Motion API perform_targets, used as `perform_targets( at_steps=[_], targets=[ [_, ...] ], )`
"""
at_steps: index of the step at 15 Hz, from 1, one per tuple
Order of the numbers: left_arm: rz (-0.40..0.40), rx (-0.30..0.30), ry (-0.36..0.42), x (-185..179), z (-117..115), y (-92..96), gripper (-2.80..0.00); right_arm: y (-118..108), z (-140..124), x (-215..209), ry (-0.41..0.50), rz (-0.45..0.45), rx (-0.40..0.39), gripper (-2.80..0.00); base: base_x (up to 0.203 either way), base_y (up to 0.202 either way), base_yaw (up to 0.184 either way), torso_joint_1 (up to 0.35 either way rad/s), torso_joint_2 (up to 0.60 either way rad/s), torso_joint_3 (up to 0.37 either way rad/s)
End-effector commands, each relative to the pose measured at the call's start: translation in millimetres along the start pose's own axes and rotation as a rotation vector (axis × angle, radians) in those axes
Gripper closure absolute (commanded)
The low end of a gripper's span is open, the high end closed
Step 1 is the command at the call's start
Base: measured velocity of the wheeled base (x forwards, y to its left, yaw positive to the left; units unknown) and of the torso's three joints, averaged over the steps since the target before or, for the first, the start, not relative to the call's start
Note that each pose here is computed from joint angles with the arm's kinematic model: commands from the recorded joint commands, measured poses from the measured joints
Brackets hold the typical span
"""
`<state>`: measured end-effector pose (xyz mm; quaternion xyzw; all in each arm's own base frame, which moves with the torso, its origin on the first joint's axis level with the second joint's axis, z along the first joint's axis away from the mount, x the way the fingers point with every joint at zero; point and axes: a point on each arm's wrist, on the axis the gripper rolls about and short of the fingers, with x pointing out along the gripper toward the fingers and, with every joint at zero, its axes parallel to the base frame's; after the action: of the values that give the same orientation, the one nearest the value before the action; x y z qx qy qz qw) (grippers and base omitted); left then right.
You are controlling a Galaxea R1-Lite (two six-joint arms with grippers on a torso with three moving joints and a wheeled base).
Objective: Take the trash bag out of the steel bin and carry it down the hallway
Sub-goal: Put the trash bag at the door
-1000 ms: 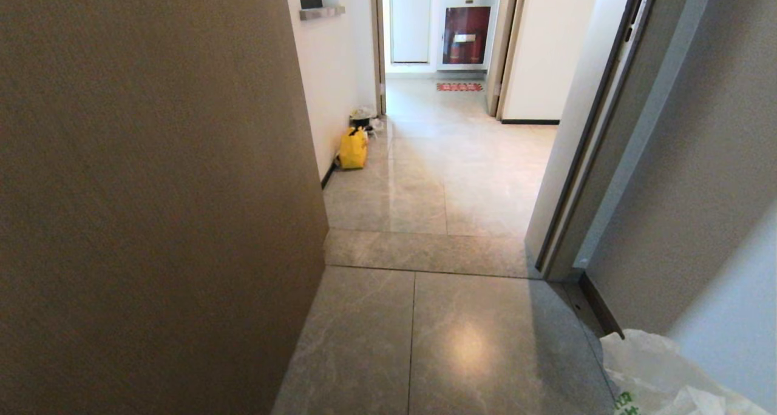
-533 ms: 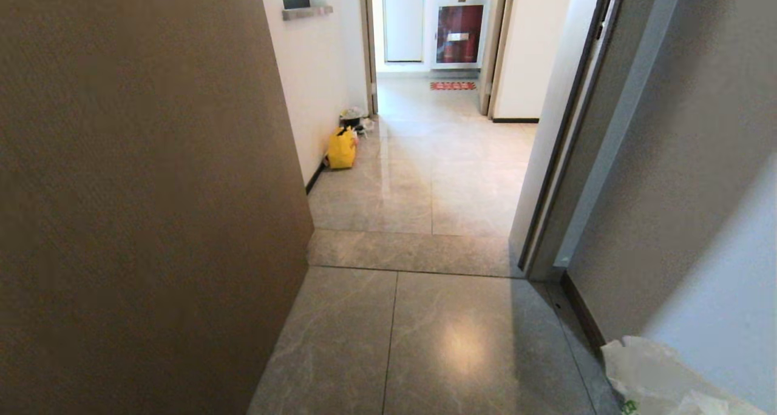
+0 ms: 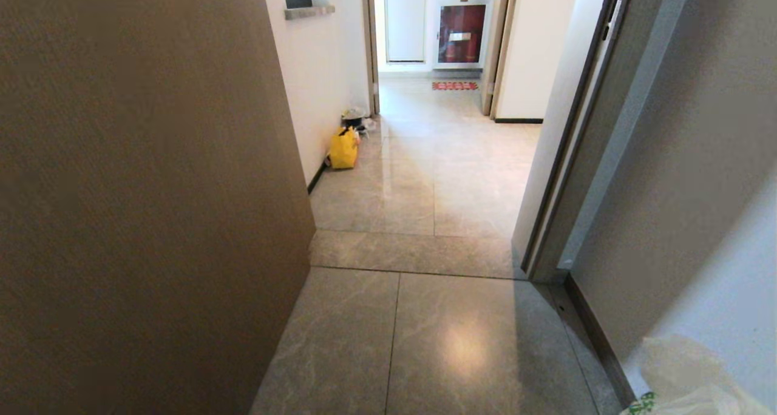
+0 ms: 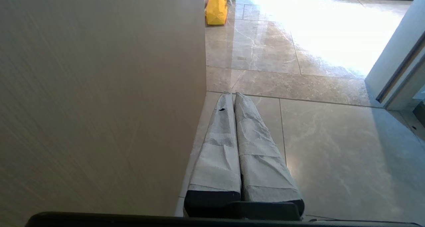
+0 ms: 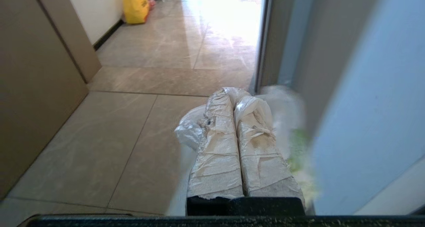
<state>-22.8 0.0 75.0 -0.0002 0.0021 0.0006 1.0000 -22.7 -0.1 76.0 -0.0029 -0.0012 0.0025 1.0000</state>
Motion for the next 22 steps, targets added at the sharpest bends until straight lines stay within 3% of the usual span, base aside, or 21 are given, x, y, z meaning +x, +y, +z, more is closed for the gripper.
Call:
perform_targets(
  at_steps=[1, 5, 14, 18, 22],
  targets=[
    [0.001, -0.001, 0.001, 0.0, -0.2, 0.0, 0.00, 0.0, 0.0, 0.0, -0.001, -0.001, 0.000, 0.00, 0.000, 0.000, 0.000, 0.000, 0.00, 0.000],
    [-0.001, 0.000, -0.001, 0.0, -0.3, 0.0, 0.00, 0.0, 0.0, 0.0, -0.001, -0.001, 0.000, 0.00, 0.053, 0.000, 0.001, 0.002, 0.00, 0.001],
    [-0.002, 0.002, 0.020, 1.6, 0.2, 0.0, 0.00, 0.0, 0.0, 0.0, -0.001, -0.001, 0.000, 0.00, 0.193, 0.000, 0.000, 0.003, 0.00, 0.005],
    [-0.011, 0.069, 0.060, 3.7, -0.3, -0.2, 0.00, 0.0, 0.0, 0.0, -0.001, -0.001, 0.000, 0.00, 0.192, 0.000, 0.001, 0.002, 0.00, 0.003],
    [-0.018, 0.103, 0.021, -0.1, -2.0, -0.3, 0.00, 0.0, 0.0, 0.0, -0.001, -0.001, 0.000, 0.00, 0.191, 0.000, 0.000, 0.006, 0.01, 0.005]
  ],
)
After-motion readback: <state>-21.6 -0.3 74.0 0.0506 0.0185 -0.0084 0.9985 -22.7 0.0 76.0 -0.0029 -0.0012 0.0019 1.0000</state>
